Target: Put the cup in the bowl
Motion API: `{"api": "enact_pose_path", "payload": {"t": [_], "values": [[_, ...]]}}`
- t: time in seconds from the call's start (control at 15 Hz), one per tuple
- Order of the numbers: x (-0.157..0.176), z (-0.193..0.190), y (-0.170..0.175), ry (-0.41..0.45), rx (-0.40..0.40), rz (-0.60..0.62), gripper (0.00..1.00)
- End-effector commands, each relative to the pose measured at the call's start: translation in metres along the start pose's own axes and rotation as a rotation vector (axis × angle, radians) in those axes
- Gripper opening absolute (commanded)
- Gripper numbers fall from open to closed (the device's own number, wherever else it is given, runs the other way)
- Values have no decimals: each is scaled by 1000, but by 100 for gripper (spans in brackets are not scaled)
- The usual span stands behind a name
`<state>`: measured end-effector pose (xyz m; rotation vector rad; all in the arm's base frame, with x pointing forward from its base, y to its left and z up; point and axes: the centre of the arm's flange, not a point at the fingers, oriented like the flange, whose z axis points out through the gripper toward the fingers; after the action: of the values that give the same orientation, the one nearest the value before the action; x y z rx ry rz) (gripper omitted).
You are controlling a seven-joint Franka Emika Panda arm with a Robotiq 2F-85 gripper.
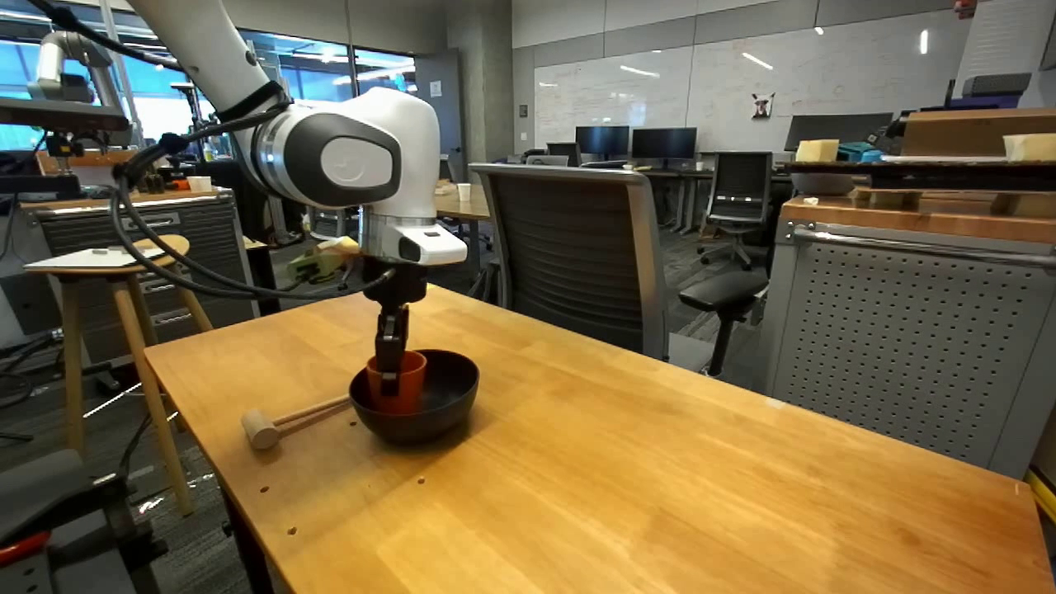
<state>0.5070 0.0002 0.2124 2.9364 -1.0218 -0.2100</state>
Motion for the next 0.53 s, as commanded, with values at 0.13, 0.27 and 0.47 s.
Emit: {"api": "enact_pose_path", "payload": {"t": [0.13, 0.27, 0.47], "values": [[-2, -85, 0, 180, -47, -155, 76], [-12, -129, -2, 242, -52, -241, 91], [-37, -190, 2, 176, 5, -400, 100]]}}
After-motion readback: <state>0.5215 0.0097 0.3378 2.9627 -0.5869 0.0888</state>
